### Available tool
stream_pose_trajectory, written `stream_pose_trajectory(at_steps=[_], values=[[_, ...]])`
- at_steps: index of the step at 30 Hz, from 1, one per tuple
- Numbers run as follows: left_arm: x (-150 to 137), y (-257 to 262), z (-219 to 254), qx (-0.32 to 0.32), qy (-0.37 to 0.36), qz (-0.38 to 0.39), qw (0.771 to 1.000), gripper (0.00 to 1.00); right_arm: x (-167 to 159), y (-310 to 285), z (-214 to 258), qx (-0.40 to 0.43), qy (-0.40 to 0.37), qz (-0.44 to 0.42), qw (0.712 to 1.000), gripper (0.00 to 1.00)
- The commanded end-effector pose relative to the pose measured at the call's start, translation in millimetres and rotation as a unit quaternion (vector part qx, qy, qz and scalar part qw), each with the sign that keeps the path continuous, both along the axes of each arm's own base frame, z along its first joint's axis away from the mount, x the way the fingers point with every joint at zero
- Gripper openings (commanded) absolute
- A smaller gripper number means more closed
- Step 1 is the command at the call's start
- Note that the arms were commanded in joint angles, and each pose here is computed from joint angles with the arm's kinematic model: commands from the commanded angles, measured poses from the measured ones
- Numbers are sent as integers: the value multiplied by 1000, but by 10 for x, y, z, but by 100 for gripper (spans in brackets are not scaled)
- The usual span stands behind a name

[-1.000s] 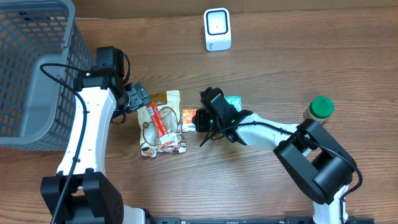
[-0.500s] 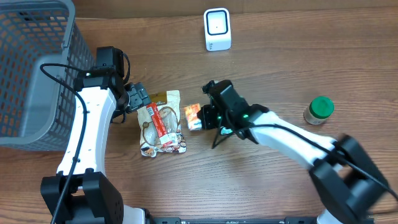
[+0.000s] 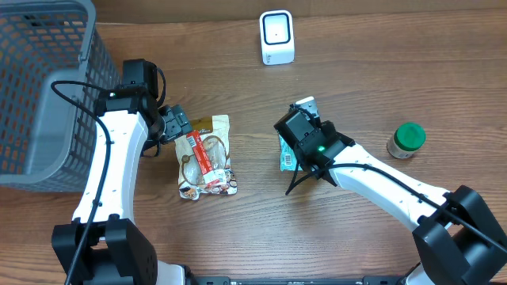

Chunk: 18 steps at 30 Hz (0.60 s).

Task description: Scan the item barcode

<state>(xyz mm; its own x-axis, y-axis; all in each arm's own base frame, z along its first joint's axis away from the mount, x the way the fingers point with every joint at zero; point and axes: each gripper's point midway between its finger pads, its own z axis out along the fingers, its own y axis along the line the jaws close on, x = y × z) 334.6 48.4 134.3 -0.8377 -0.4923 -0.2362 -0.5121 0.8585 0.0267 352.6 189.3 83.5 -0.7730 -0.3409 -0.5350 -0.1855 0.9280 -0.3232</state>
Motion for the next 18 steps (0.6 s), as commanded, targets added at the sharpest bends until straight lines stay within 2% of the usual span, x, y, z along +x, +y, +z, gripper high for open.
stream_pose_trajectory(at_steps=[1,18], values=[[38,17,53,4,-9,6,1000,100,103,-312,202,-87,-55,-38,994,4],[38,18,54,4,-9,6,1000,100,-126,-755,12,-191,-44,-57,979,4]])
